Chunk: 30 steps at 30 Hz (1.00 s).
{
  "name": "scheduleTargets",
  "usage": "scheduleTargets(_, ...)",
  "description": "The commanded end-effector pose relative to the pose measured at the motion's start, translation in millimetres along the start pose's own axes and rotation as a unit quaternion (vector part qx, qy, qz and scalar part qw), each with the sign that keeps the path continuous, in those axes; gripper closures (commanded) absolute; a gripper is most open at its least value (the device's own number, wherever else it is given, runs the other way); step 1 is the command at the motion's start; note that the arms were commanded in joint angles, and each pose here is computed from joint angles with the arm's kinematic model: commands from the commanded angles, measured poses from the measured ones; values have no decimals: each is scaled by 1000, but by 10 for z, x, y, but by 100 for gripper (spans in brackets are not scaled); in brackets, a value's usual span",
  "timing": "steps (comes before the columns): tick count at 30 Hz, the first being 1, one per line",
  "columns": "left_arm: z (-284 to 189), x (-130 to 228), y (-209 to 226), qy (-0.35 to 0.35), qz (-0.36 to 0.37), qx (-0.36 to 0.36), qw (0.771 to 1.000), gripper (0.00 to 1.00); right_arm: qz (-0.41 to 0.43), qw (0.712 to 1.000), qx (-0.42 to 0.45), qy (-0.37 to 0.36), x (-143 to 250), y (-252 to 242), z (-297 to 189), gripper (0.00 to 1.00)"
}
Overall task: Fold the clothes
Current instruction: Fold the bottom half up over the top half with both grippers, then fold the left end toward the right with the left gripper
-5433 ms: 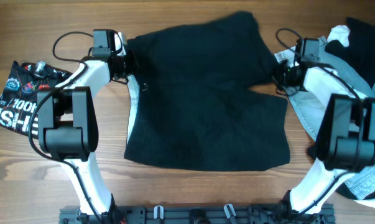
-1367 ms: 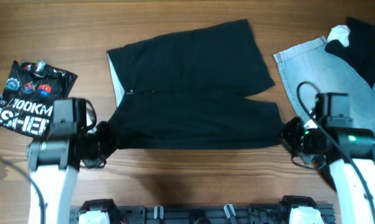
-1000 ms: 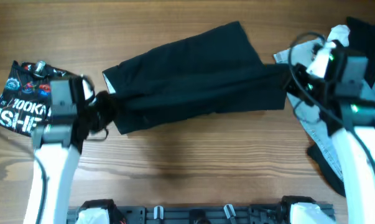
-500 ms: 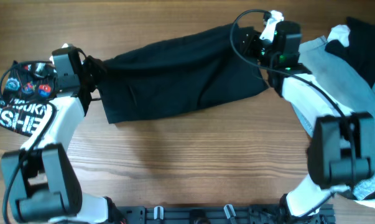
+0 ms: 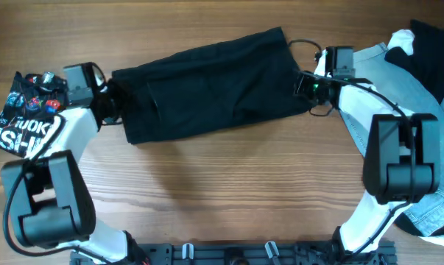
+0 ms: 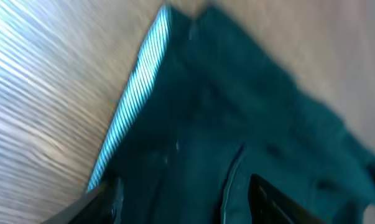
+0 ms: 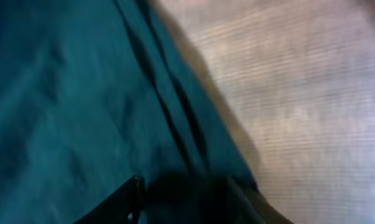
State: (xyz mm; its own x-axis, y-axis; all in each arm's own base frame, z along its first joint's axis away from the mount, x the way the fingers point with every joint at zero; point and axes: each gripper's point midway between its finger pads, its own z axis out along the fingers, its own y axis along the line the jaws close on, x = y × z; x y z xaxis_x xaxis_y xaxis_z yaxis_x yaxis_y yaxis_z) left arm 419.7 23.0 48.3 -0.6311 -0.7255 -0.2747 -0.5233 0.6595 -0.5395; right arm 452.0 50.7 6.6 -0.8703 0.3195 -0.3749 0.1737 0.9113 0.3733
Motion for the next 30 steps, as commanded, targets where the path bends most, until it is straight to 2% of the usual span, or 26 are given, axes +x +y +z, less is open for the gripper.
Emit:
scheduleTargets(1,133,266,109,42,35,-32,998,31,-27,993,75,90,505,-362,99,58)
scheduleTargets(3,122,348,176,59,29,-45,997,28,10,970,204,129,754,-810,-90,72)
scheduleTargets(5,108,370,227,65,41,-52,996,27,75,923,351,137,953,-1240,-436,74)
scheduleTargets(6,106,383,232,68,46,-53,995,27,81,914,373,136,971,-1298,-501,74)
scheduleTargets(9,101,412,244,75,45,-55,995,23,79,917,369,129,932,-1272,-520,75)
scheduleTargets(10,77,404,196,76,59,-42,994,14,81,923,360,109,825,-1204,-612,74)
scheduleTargets(11,37,356,153,71,74,-32,994,11,82,928,353,92,738,-1151,-682,72)
scheduleTargets(12,1,312,122,65,81,-26,994,10,83,932,344,77,653,-1094,-746,70)
scheduleTargets(14,-58,219,82,50,89,-19,995,5,81,946,312,38,428,-918,-898,55)
scheduleTargets(16,-39,215,85,50,104,-17,993,0,46,971,234,11,227,-600,-997,51)
scheduleTargets(18,16,301,-8,67,128,10,990,1,36,986,162,-11,104,-302,-1088,47)
scheduleTargets(21,152,458,-114,90,149,35,984,10,21,997,77,-10,73,33,-1091,47)
scheduleTargets(22,232,563,-119,106,153,36,982,19,8,999,51,0,112,160,-1069,47)
scheduleTargets(23,298,665,-116,122,154,37,980,24,-12,999,34,6,145,266,-1051,47)
scheduleTargets(25,409,852,-101,151,157,37,975,26,-37,999,23,9,189,400,-1025,47)
scheduleTargets(26,479,965,-69,167,160,32,972,34,-59,998,13,12,227,510,-1005,48)
scheduleTargets(27,526,1048,-44,179,161,27,970,46,-75,997,3,15,265,602,-991,48)
scheduleTargets(29,560,1110,-16,188,162,23,968,79,-113,993,-24,31,405,837,-947,50)
scheduleTargets(30,552,1089,-17,186,160,23,969,94,-130,990,-33,43,513,955,-901,54)
